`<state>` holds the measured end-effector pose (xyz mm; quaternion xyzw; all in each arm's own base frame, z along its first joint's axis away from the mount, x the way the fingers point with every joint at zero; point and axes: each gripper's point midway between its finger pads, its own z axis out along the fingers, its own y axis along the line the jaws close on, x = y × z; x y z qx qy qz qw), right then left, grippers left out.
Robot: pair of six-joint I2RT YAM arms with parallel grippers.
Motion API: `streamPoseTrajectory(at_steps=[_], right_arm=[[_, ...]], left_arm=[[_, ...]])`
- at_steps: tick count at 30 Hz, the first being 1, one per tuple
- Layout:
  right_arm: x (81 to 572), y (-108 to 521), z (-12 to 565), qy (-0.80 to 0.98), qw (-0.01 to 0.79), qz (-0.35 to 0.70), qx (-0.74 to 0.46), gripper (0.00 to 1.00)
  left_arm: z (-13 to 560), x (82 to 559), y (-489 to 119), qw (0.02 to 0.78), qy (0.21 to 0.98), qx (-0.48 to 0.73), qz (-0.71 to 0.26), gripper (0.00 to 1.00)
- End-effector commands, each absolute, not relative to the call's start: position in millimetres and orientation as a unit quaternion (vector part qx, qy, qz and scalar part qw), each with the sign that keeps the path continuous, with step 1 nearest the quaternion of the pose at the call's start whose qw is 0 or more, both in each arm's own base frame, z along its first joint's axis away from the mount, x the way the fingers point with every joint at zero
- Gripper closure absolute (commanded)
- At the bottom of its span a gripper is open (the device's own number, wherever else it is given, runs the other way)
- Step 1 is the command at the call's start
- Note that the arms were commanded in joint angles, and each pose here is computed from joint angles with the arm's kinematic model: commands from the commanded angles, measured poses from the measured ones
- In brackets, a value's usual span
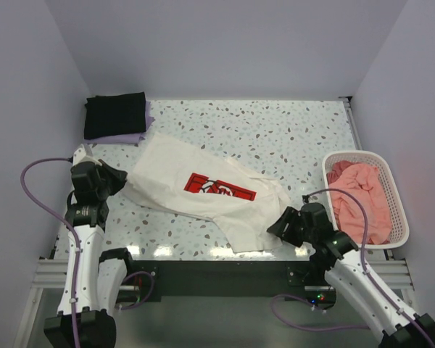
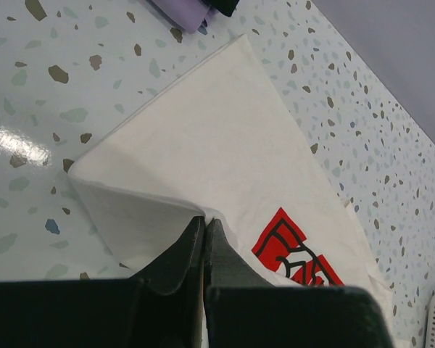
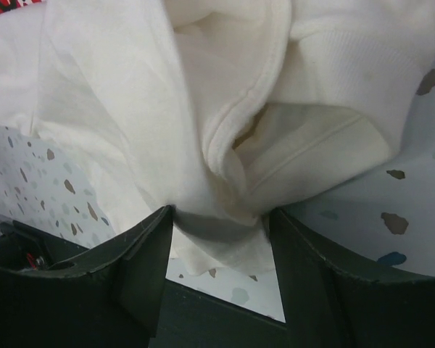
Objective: Fold and stack the t-shirts
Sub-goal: Flatten the tshirt out
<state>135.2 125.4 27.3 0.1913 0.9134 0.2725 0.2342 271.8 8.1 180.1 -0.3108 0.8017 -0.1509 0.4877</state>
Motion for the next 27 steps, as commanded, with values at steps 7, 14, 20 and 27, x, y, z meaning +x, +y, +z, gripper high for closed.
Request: streamPoseTrajectory(at_steps=[7, 14, 20, 27], right_arm=[[134, 137, 36, 0.912, 0.244, 0.269, 0.194, 0.48], [128, 137, 46, 0.905, 0.245, 0.285, 0.198, 0.75], [130, 144, 65, 0.903, 0.243, 0.298, 0.189, 1.00], [131, 146, 129, 0.888, 0.277, 0.330, 0.158, 0.98]], left_arm=[[187, 284, 11, 0.509, 0.792, -0.301, -0.153, 1.00], [179, 287, 11, 0.504, 0.796, -0.299, -0.154, 1.00], [185, 289, 11, 0.508, 0.795, -0.293, -0.154, 1.00], [211, 290, 11, 0.525, 0.786, -0.287, -0.156, 1.00]])
